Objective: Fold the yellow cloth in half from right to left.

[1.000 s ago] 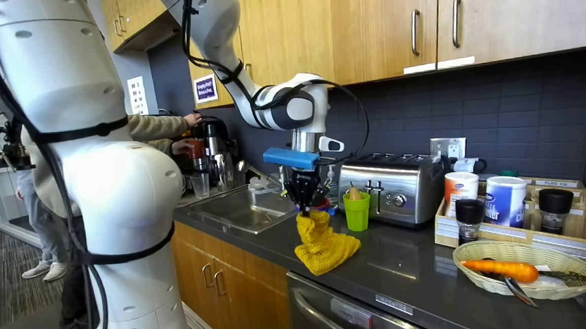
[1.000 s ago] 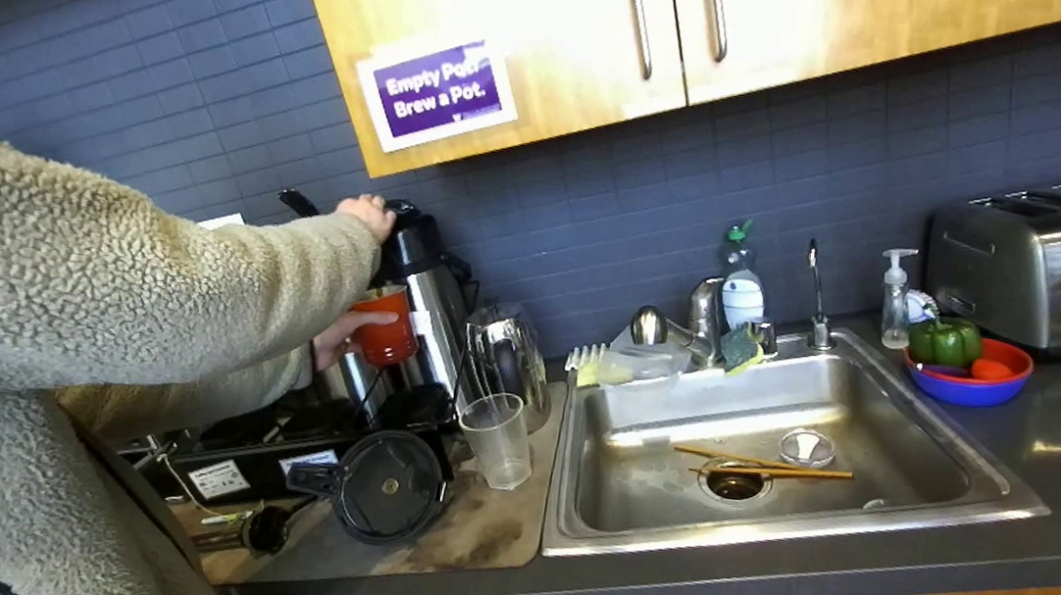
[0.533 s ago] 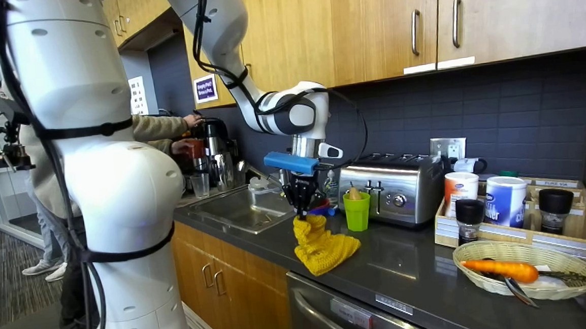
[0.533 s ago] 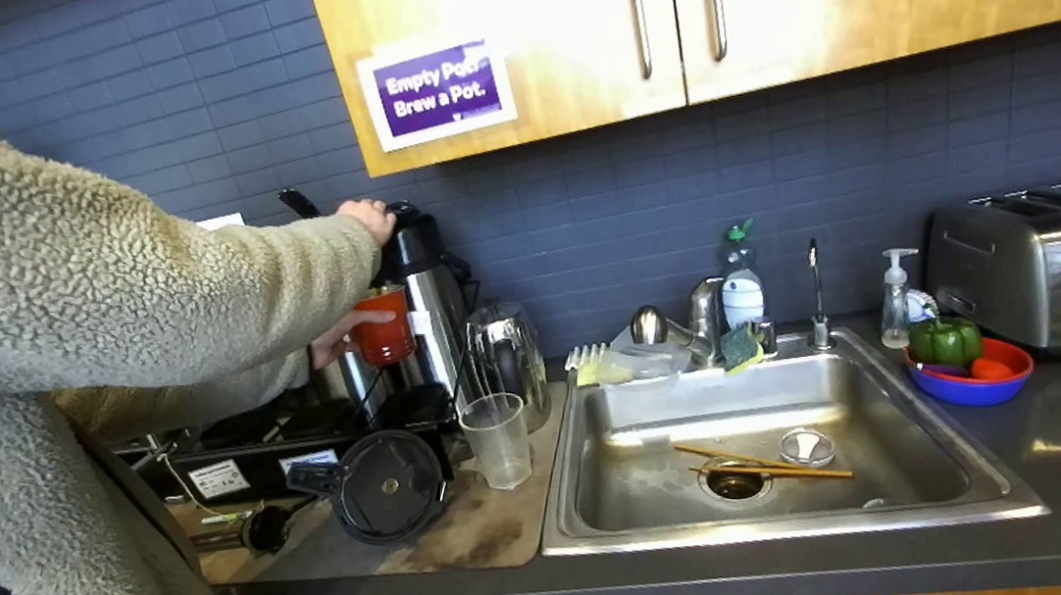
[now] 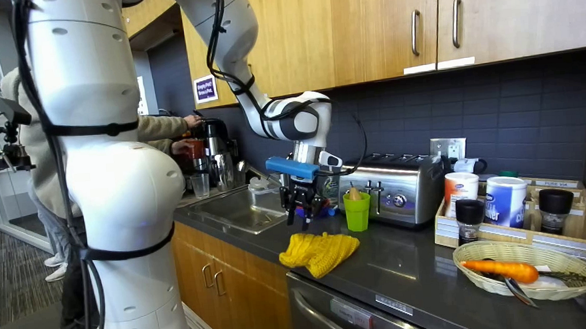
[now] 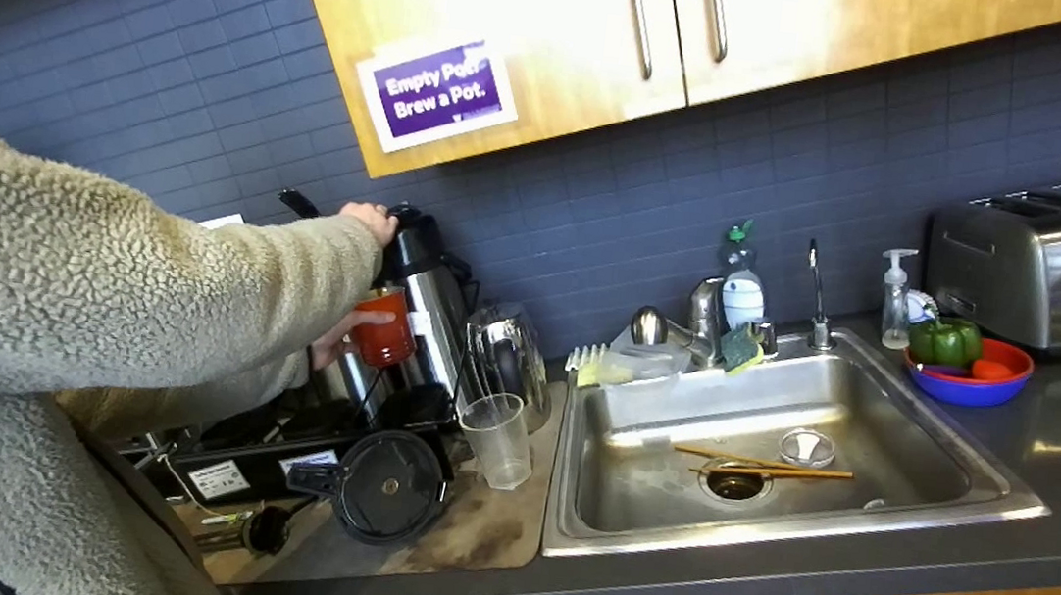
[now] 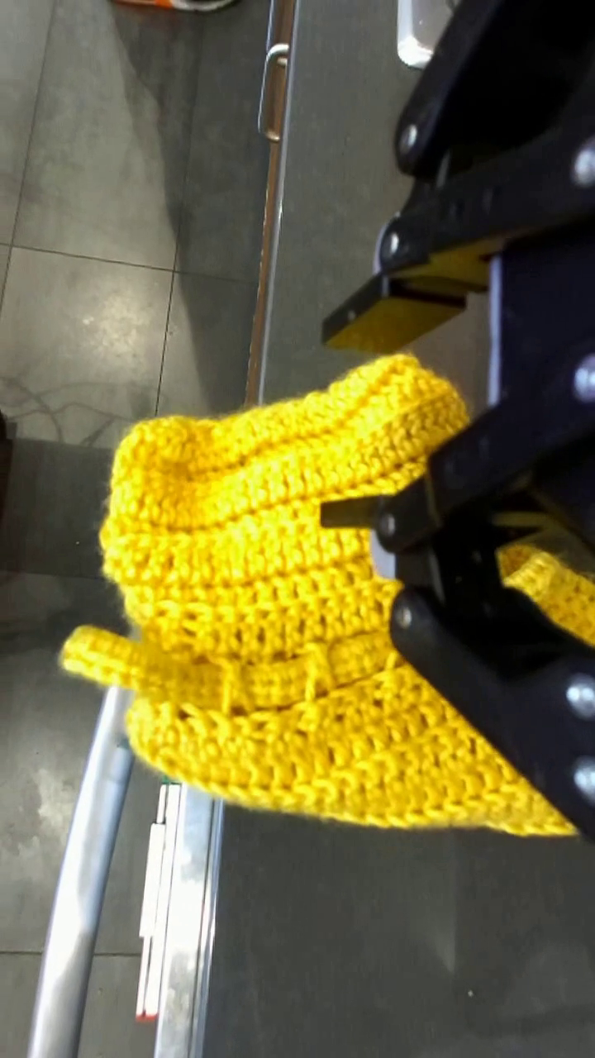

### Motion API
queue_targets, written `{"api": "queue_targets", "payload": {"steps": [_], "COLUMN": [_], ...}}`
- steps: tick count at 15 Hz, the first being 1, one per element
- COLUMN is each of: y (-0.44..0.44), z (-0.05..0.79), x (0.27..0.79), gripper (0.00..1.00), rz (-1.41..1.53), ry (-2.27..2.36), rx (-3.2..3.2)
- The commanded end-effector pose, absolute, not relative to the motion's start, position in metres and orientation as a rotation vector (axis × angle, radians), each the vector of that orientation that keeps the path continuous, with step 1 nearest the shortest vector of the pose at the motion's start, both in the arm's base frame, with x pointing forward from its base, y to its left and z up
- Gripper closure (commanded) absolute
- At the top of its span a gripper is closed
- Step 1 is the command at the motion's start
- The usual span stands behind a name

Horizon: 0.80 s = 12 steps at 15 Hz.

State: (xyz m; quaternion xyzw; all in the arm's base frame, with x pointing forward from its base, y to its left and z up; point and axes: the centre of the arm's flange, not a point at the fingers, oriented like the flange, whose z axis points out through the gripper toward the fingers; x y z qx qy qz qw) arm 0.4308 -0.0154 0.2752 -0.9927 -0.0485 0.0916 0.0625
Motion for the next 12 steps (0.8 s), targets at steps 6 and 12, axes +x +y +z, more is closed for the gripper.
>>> {"api": "queue_targets", "payload": {"steps": [6,12], "y": [-0.042,-0.080], "z": [0.323,0.378], "x": [0.452,0.444], "gripper": [0.00,0.00], "rz": [0.184,-0.032], "ry": [-0.076,0.125], "rx": [-3.055,-3.100]}}
